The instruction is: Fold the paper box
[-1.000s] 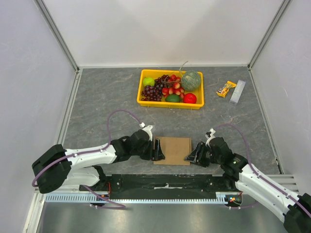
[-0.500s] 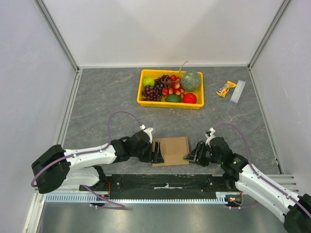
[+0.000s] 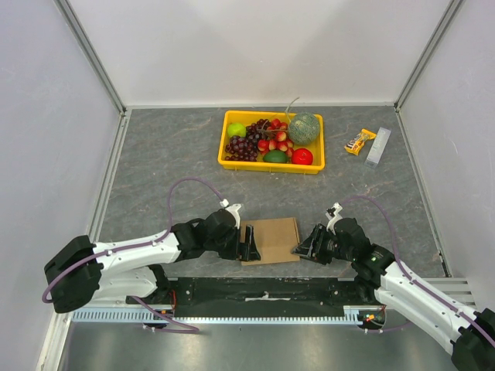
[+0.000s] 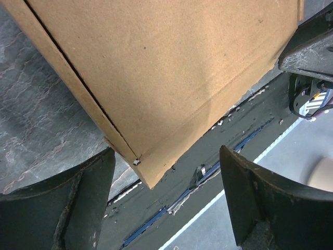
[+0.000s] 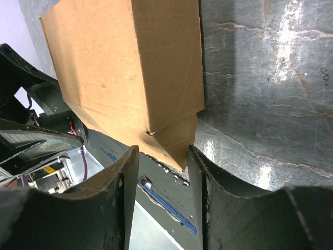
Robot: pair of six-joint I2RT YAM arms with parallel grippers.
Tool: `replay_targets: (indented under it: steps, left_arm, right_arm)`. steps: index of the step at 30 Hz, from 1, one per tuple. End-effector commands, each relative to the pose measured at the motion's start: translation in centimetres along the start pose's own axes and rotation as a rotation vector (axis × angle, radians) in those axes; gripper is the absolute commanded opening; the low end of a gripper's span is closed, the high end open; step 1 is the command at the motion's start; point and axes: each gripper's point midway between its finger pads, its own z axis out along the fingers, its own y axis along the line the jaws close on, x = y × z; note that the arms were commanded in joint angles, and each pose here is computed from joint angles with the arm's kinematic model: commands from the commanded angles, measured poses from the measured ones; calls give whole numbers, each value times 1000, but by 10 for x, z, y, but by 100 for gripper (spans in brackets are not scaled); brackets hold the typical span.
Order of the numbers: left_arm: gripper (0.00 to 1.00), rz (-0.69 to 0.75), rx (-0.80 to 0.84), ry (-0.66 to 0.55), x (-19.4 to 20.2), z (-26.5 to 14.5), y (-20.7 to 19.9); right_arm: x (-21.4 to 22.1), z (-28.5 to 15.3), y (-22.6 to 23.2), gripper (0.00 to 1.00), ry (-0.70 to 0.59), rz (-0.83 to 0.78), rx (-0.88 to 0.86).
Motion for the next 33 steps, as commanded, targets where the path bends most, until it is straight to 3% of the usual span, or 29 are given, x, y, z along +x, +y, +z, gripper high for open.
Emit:
replay_targets:
  steps: [1, 10, 23, 33]
  left_arm:
    - [87, -32, 37, -9, -3, -5, -14]
    - [80, -36, 72, -28, -8, -1, -22]
    - [83, 59, 46, -97, -51, 24, -41]
    - [86, 50, 1, -131, -65, 14, -23]
  right_arm:
    - [-5, -2, 16, 49, -10, -17, -55]
    - [-4, -2, 23, 50, 0, -23, -84]
    - [-6, 0, 26, 51, -1, -23, -89]
    - [-12, 0, 25, 56, -25, -27, -69]
